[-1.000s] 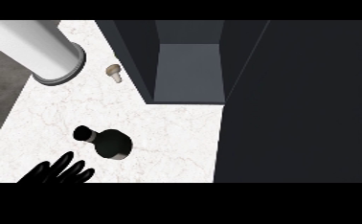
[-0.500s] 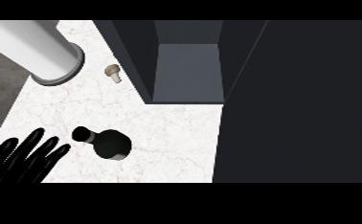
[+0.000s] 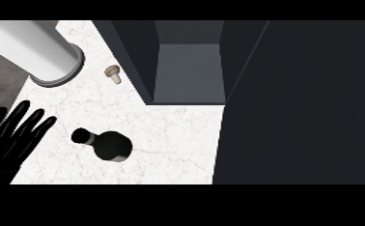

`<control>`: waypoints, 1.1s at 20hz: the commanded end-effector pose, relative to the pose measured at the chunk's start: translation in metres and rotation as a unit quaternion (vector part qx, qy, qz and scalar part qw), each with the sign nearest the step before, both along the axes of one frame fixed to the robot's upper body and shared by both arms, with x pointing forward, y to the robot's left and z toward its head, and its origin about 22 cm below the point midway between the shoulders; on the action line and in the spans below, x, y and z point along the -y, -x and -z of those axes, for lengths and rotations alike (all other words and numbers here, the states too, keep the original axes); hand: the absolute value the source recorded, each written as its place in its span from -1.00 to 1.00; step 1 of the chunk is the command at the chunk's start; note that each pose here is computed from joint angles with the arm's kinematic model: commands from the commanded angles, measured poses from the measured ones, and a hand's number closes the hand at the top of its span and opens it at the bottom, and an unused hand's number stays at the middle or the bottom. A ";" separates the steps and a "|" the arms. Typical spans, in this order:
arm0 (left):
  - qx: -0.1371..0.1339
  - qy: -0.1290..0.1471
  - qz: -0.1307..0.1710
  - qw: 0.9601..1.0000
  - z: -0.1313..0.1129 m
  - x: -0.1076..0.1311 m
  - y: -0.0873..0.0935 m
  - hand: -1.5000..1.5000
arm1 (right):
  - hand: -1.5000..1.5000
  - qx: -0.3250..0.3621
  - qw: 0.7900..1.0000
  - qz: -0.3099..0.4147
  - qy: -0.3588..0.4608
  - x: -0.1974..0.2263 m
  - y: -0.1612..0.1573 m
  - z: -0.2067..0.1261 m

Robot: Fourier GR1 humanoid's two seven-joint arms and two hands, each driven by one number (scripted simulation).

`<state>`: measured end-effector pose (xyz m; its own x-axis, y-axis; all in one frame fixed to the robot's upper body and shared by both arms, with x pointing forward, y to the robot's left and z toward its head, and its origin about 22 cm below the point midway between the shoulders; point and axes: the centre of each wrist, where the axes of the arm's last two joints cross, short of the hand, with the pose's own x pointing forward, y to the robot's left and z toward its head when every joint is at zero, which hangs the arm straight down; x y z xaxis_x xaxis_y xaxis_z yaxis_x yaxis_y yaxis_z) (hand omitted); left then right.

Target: Pick up the wine, place it into the cabinet and close the cabinet

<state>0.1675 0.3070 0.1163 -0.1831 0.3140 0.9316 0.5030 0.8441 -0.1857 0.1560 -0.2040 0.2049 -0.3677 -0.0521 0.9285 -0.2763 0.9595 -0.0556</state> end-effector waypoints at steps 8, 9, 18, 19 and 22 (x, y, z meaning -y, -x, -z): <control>-0.044 -0.040 -0.014 0.998 0.060 -0.018 -0.038 -1.00 | -1.00 0.012 1.000 -0.010 -0.004 0.011 0.016 -0.016; -0.037 -0.052 -0.015 0.998 0.048 -0.026 -0.038 -1.00 | -1.00 0.013 1.000 -0.008 -0.012 0.004 0.018 -0.010; -0.078 -0.057 -0.006 0.995 0.122 -0.021 -0.078 -1.00 | -1.00 0.012 1.000 -0.007 -0.015 0.011 0.013 0.004; -0.074 -0.069 -0.014 0.995 0.124 -0.017 -0.069 -1.00 | -1.00 0.008 1.000 -0.015 -0.016 0.013 0.027 -0.007; -0.083 -0.073 -0.004 0.994 0.148 -0.023 -0.075 -1.00 | -1.00 0.010 1.000 -0.007 -0.005 -0.014 0.006 0.003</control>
<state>0.2378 0.3260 -0.0068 -0.0495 0.1816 0.9821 0.4583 0.8778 -0.1392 0.1562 -0.2037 0.2025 -0.3704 -0.0407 0.9280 -0.2667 0.9616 -0.0642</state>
